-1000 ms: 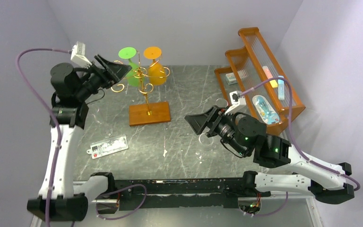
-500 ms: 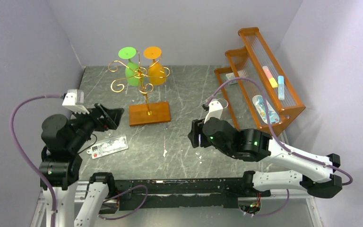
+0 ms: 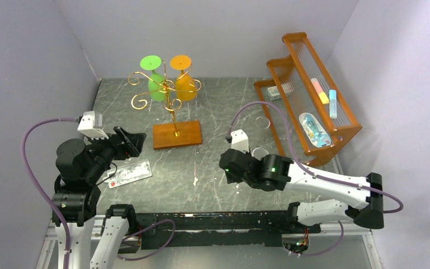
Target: Place the wine glass upside down on the wine glass rack
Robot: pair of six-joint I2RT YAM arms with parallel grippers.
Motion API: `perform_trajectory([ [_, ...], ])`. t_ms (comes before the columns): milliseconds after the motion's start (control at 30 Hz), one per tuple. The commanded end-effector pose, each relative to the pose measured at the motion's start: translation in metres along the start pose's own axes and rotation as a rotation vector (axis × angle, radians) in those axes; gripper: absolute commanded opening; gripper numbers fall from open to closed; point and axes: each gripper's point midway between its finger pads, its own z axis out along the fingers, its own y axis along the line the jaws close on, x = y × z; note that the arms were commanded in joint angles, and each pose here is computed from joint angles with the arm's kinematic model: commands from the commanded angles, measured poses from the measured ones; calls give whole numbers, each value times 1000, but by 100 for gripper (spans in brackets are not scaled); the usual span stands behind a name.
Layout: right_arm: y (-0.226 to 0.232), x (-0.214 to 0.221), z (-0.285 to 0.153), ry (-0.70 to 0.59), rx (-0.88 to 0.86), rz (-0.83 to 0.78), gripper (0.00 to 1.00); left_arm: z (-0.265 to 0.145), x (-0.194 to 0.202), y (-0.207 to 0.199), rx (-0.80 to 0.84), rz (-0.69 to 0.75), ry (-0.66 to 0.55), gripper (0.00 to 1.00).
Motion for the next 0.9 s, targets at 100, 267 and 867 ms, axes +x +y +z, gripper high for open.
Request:
perform_trajectory([
  [100,7,-1,24,-7,44,-51,34,8,11,12,-56,-54,45,84],
  [267,30,-11,21,-38,-86,-67,12,3,0,23,-151,-103,16,85],
  [867,98,-122,-32,-606,-509,34,0,-22,16,-19,12,-373,35,97],
])
